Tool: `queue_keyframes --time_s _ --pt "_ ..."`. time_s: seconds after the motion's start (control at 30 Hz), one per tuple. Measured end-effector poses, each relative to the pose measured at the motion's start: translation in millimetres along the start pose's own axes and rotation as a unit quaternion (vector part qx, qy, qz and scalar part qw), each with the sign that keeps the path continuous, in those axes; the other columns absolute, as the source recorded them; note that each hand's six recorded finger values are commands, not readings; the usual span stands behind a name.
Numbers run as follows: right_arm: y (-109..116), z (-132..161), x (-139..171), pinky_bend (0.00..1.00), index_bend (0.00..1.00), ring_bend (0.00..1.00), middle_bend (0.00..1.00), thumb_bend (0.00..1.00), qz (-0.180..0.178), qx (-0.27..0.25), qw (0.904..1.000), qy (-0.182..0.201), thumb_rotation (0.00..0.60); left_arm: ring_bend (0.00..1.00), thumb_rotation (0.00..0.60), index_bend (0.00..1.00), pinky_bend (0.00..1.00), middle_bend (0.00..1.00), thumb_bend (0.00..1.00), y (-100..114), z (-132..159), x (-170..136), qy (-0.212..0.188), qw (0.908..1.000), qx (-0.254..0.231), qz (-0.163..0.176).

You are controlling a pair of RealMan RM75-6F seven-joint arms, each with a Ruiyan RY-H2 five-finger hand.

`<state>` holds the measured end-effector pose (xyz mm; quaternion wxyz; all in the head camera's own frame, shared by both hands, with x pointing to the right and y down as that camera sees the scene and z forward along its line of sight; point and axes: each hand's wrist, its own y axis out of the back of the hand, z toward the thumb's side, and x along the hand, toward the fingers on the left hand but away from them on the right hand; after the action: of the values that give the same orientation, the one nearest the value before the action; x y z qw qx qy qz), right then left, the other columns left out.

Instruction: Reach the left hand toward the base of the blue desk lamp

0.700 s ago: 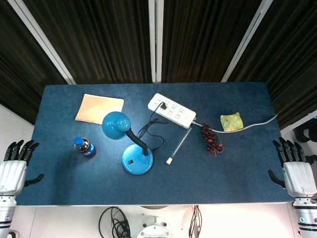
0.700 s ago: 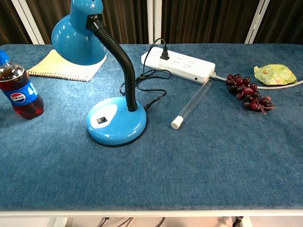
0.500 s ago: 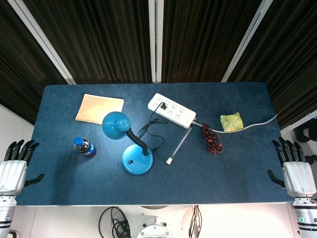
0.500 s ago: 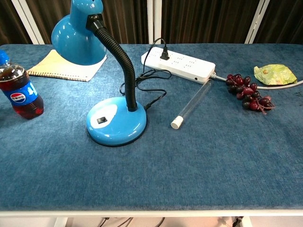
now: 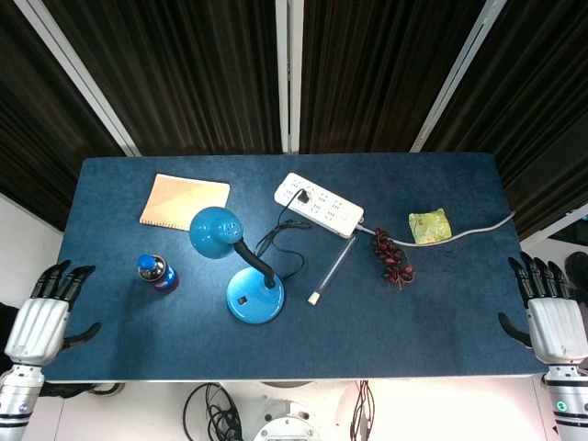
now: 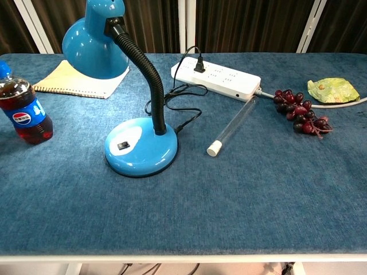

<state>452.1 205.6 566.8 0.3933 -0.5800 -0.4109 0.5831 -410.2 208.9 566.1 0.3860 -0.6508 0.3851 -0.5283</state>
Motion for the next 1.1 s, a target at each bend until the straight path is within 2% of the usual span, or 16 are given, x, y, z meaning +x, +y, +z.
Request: queue_keyframes --time_s 0.07,0.2,0.27,0.33,0.5,0.73,0.93,1.1 --pt "0 0 1 0.0 0.0 0.0 0.0 0.18 0.0 0.0 1.0 0.0 0.6 0.25 0.6 0.11 0.38 0.36 0.31 -2 12 0 -0.024 0.9997 -0.002 -0.007" --pt "0 -2 2 0.0 0.0 0.0 0.0 0.18 -0.001 -0.002 1.0 -0.002 0.6 0.58 0.6 0.16 0.65 0.63 0.38 -10 45 3 -0.089 0.9958 0.002 -0.023" --pt "1 -2 2 0.0 0.0 0.0 0.0 0.18 -0.002 -0.003 1.0 -0.002 0.6 0.66 0.6 0.18 0.72 0.72 0.38 -16 59 5 -0.114 0.993 -0.001 -0.033" --pt "1 -1 2 0.0 0.0 0.0 0.0 0.18 -0.004 -0.004 1.0 -0.001 0.6 0.7 0.6 0.19 0.76 0.76 0.39 -25 73 9 -0.137 0.9895 -0.001 -0.047" --pt "3 -1 3 0.0 0.0 0.0 0.0 0.18 -0.006 -0.009 0.9999 0.0 0.6 0.71 0.6 0.16 0.78 0.78 0.41 -50 99 21 -0.176 0.9803 0.019 -0.086" --pt "10 -7 6 0.0 0.0 0.0 0.0 0.18 -0.015 -0.014 0.9998 -0.009 0.6 0.71 0.6 0.14 0.78 0.79 0.41 -88 129 45 -0.194 0.9688 0.018 -0.153" --pt "10 -10 5 0.0 0.0 0.0 0.0 0.18 -0.013 -0.015 0.9997 -0.013 0.6 0.72 0.6 0.14 0.78 0.79 0.44 -111 138 64 -0.19 0.9648 0.014 -0.181" --pt "9 -11 4 0.0 0.0 0.0 0.0 0.18 -0.011 -0.016 0.9997 -0.013 0.6 0.72 0.6 0.14 0.78 0.79 0.45 -122 144 73 -0.194 0.9618 0.017 -0.193"
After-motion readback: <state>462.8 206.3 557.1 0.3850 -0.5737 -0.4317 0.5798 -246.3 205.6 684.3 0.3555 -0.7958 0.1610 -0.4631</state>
